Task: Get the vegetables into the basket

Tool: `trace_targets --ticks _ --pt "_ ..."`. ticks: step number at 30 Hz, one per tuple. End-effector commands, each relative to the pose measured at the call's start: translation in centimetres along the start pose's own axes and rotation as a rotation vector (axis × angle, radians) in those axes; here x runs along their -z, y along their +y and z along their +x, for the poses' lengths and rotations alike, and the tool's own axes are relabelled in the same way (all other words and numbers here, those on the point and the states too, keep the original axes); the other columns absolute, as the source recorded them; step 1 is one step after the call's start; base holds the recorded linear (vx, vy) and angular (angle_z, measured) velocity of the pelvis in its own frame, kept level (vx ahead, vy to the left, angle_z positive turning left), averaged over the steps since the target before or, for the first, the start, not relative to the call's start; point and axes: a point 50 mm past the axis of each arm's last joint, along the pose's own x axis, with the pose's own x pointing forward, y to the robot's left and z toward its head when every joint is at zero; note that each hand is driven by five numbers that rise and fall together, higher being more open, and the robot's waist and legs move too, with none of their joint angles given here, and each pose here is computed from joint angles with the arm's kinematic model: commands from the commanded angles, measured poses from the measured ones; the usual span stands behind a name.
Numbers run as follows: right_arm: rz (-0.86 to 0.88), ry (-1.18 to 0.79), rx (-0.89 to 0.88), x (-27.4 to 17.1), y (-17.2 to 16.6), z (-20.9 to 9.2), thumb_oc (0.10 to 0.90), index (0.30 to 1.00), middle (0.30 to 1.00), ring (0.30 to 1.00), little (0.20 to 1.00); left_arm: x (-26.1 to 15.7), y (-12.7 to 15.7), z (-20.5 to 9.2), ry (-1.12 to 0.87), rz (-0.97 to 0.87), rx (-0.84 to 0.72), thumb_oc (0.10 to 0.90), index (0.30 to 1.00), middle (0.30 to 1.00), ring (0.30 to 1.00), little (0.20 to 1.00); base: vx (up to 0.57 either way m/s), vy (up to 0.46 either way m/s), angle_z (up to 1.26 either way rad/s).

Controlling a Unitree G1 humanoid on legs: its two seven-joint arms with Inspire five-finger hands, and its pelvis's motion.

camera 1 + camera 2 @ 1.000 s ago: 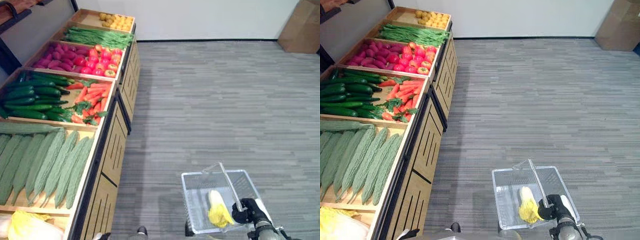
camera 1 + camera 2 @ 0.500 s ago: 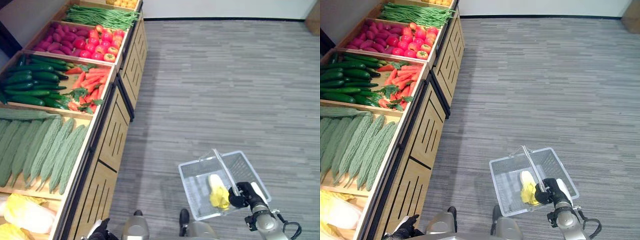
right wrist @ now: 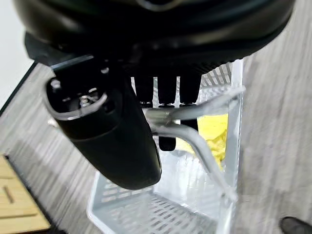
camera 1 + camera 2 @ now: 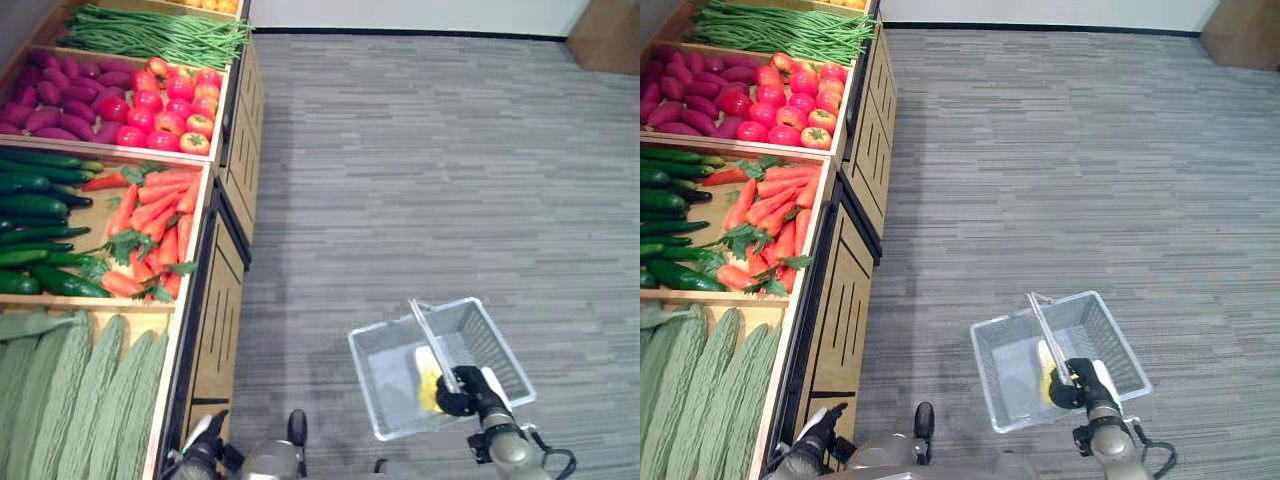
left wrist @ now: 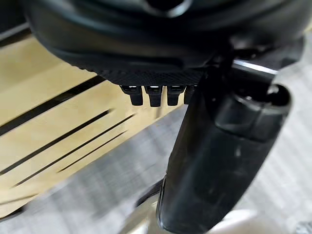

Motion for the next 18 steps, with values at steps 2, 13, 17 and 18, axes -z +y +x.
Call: trace_targets --ticks 2,13,17,18 --pt "-0.049 -0.202 0.157 -3.7 -5.2 0.4 0.4 0.3 0.3 0.3 0.3 4.6 0.7 -1.0 0.138 0.075 -0.027 0.9 1.0 1.0 1.0 1.0 0.05 0.137 -0.04" --pt "-0.04 -0.264 0.149 -5.9 -4.5 1.2 0.4 0.3 0.3 0.3 0.3 4.3 2.0 -0.7 0.14 0.104 -0.062 0.9 1.0 1.0 1.0 1.0 0.01 0.11 -0.16" --pt "-0.045 -0.268 0.143 -5.9 -4.4 1.2 0.4 0.3 0.3 0.3 0.3 3.9 2.2 -0.6 0.126 0.1 -0.065 0.9 1.0 1.0 1.0 1.0 0.09 0.011 -0.14" --pt "-0.045 -0.265 0.144 -5.8 -4.5 1.2 0.4 0.3 0.3 0.3 0.3 3.6 2.2 -0.5 0.116 0.106 -0.063 0.9 1.0 1.0 1.0 1.0 0.09 -0.029 -0.17"
